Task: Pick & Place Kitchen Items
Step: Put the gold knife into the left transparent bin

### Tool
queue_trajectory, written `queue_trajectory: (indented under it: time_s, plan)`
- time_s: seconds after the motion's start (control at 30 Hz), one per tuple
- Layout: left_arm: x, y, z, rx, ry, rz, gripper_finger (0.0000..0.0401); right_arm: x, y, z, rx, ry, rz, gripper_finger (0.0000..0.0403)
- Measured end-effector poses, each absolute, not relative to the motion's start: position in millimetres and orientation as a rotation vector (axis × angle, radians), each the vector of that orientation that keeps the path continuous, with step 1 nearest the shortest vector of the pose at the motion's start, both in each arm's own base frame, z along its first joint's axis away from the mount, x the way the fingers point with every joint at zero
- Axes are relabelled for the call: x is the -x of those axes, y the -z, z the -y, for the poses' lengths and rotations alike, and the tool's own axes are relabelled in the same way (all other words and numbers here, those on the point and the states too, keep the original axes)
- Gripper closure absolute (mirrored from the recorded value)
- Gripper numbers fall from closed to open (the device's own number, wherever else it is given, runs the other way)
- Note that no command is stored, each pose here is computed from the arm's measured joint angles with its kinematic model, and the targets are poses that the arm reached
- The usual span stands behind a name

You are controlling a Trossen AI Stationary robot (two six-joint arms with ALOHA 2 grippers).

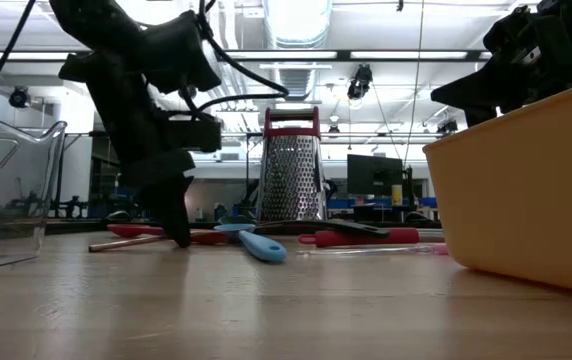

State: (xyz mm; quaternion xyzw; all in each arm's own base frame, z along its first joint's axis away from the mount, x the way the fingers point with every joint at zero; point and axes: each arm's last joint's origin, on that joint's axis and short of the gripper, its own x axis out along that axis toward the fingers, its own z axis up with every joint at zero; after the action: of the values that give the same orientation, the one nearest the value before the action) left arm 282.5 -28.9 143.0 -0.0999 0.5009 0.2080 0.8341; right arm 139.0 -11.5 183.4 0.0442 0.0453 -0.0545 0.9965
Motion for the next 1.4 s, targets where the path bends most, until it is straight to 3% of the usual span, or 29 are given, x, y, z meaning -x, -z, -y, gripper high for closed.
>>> queue_trajectory:
  time_s: [0.27,0.6,1.1,1.4]
  plan:
    - [-284,-142,29,0.186,-0.423,-1.066,0.0231,-139,-183,11,-0.089,0.109,-0.091,0.0394]
    - [-283,-143,28,0.044,-0.356,-1.094,0.0358,-139,-183,11,-0.089,0.109,-0.091,0.0394]
    - [-278,-160,28,-0.126,-0.256,-1.230,0.0354,-139,-183,11,-0.089,0.109,-0.090,0.0394]
    - [-288,-203,36,-0.261,-0.071,-1.254,0.0356,-139,-183,11,-0.089,0.109,-0.090,0.0394]
